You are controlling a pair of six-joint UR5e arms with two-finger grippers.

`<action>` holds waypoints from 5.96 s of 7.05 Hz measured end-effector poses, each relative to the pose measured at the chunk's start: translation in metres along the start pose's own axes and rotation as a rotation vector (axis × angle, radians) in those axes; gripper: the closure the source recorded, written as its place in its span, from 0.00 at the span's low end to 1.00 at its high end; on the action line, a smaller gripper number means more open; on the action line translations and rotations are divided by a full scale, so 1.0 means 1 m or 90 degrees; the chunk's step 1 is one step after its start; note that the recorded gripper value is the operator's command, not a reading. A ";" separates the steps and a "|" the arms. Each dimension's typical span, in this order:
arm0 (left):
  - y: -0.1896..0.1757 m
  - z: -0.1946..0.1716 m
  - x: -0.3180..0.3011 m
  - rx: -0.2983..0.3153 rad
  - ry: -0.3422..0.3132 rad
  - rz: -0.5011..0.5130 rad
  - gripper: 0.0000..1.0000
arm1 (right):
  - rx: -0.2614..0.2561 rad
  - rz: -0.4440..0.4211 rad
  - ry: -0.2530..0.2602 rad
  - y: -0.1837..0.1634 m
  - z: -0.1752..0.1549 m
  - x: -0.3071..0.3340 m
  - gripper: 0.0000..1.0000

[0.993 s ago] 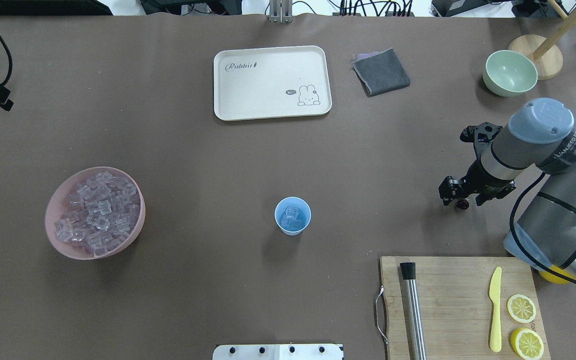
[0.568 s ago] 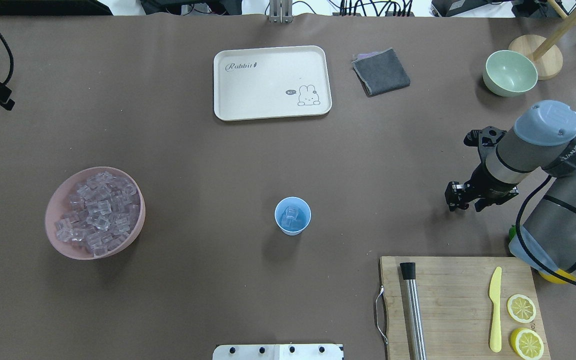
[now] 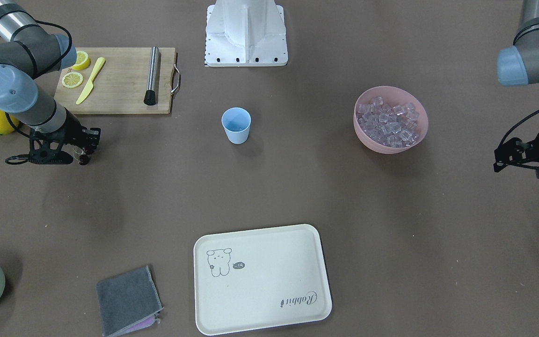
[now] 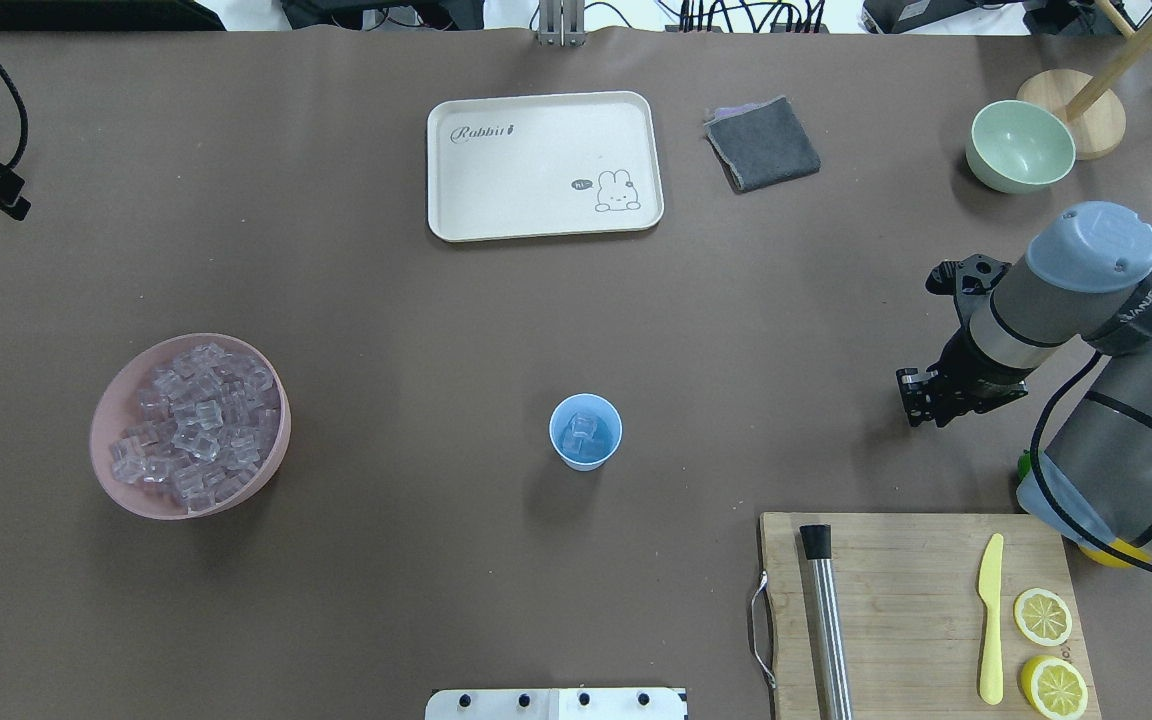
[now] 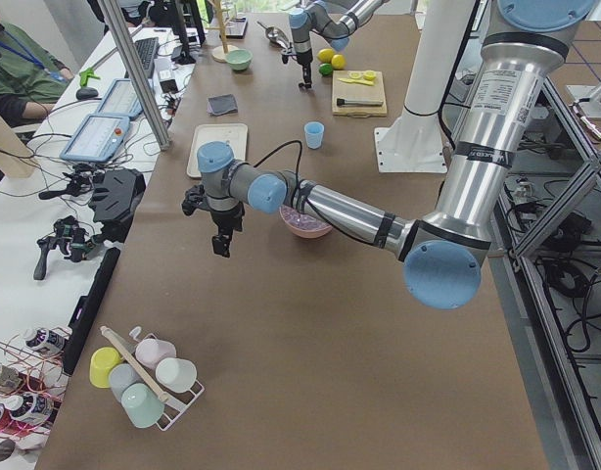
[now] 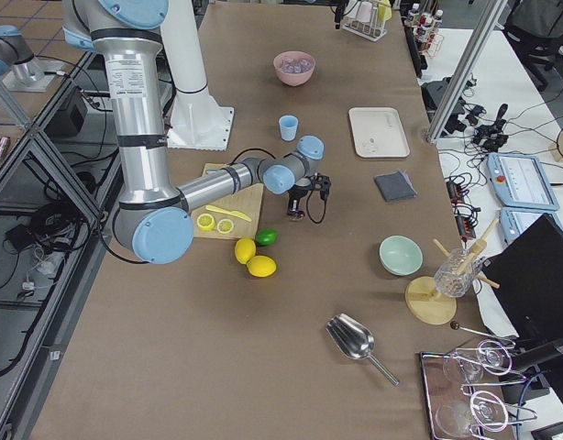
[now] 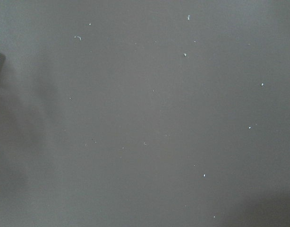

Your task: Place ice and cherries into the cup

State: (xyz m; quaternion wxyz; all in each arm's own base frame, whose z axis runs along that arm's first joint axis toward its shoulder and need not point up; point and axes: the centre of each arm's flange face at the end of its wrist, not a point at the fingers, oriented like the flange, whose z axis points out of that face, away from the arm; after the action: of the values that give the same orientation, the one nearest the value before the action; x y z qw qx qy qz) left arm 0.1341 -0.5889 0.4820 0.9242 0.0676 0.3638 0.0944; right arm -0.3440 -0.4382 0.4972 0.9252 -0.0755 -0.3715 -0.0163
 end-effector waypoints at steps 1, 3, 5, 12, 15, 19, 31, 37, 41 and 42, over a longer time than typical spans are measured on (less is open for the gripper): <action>0.000 0.000 0.000 0.000 0.000 0.000 0.03 | 0.001 -0.002 -0.001 0.000 -0.001 -0.001 1.00; 0.001 0.001 0.000 0.000 0.000 0.000 0.03 | 0.002 0.003 -0.014 -0.005 -0.010 -0.001 1.00; 0.001 0.001 0.000 -0.001 0.000 0.000 0.03 | -0.006 0.020 -0.049 -0.019 -0.039 -0.015 1.00; 0.000 0.001 0.003 -0.006 0.013 -0.002 0.03 | -0.099 -0.007 -0.239 -0.026 -0.124 -0.206 1.00; 0.000 0.003 0.004 -0.008 0.013 -0.002 0.03 | -0.132 -0.025 -0.270 -0.010 -0.117 -0.305 1.00; 0.000 0.007 0.003 -0.012 0.013 -0.002 0.03 | -0.166 -0.049 -0.267 0.016 -0.097 -0.344 0.17; 0.014 -0.026 -0.096 -0.022 -0.002 -0.084 0.06 | 0.057 0.100 -0.189 -0.090 -0.138 -0.090 0.00; 0.055 -0.038 -0.236 -0.046 -0.012 -0.076 0.03 | 0.081 -0.078 0.058 -0.074 -0.240 0.263 0.00; 0.055 -0.045 -0.236 -0.031 -0.014 -0.071 0.02 | 0.060 0.025 0.038 -0.052 -0.254 0.427 0.00; 0.054 -0.046 -0.235 -0.030 -0.014 -0.070 0.02 | 0.058 0.038 0.037 -0.048 -0.252 0.435 0.00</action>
State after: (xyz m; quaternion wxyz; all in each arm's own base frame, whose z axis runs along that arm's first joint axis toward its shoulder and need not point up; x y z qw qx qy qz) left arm -0.0723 -0.5861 0.6140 0.9332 0.0271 0.3546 0.0515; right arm 0.1394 -0.5123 0.6241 0.9381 -0.0435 -0.3425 0.0261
